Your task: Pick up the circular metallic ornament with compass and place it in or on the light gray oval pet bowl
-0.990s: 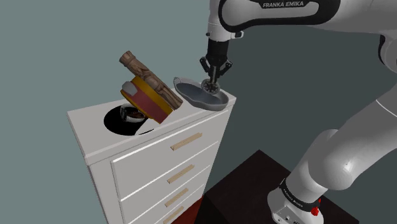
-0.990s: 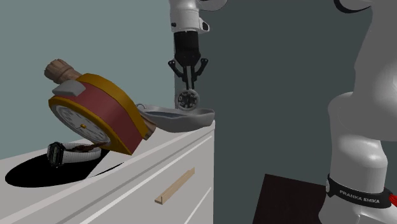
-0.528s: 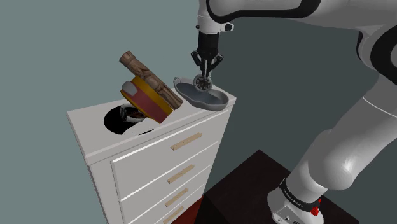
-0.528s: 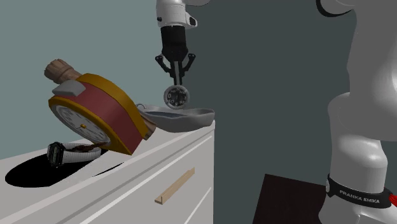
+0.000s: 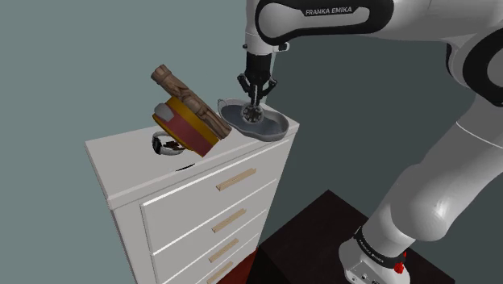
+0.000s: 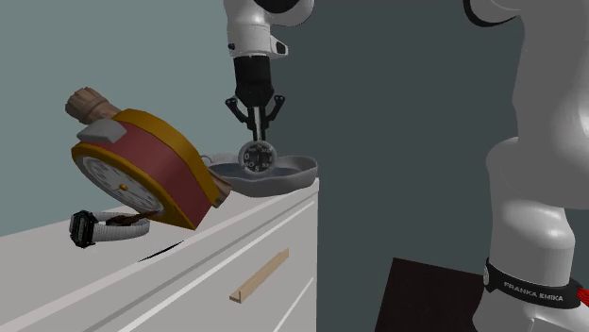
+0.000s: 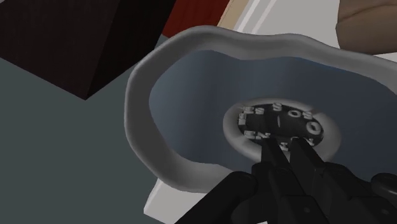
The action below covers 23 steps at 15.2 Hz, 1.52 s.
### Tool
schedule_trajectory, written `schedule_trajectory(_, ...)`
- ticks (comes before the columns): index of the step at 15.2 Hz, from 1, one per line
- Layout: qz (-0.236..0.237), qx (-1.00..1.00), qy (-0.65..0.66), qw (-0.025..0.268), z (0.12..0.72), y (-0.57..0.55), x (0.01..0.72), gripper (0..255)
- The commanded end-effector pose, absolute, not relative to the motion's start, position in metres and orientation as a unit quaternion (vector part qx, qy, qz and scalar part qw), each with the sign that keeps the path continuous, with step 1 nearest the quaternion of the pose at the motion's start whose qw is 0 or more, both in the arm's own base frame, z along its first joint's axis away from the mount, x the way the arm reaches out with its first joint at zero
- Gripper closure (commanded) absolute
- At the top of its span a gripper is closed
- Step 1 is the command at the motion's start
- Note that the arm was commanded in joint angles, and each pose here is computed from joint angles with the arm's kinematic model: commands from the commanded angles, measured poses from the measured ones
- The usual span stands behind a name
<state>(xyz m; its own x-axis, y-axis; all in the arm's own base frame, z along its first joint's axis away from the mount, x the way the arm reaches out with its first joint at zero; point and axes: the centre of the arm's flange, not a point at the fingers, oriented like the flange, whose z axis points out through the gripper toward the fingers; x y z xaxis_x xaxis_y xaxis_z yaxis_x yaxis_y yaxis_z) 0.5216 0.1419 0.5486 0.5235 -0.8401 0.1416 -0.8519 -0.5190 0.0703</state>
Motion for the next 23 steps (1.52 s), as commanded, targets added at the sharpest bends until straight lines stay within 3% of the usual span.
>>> schedule_trajectory(1, 0.042, 0.871, -0.486, 0.068, 0.534, 0.142, 0.521, 255)
schedule_trajectory(13, 0.042, 0.871, -0.486, 0.068, 0.513, 0.142, 0.521, 255)
schedule_trajectory(14, 0.042, 0.871, -0.486, 0.067, 0.513, 0.140, 0.520, 0)
schedule_trajectory(19, 0.042, 0.871, -0.486, 0.068, 0.513, 0.142, 0.521, 0)
schedule_trajectory(23, 0.042, 0.871, -0.486, 0.068, 0.562, 0.150, 0.521, 0)
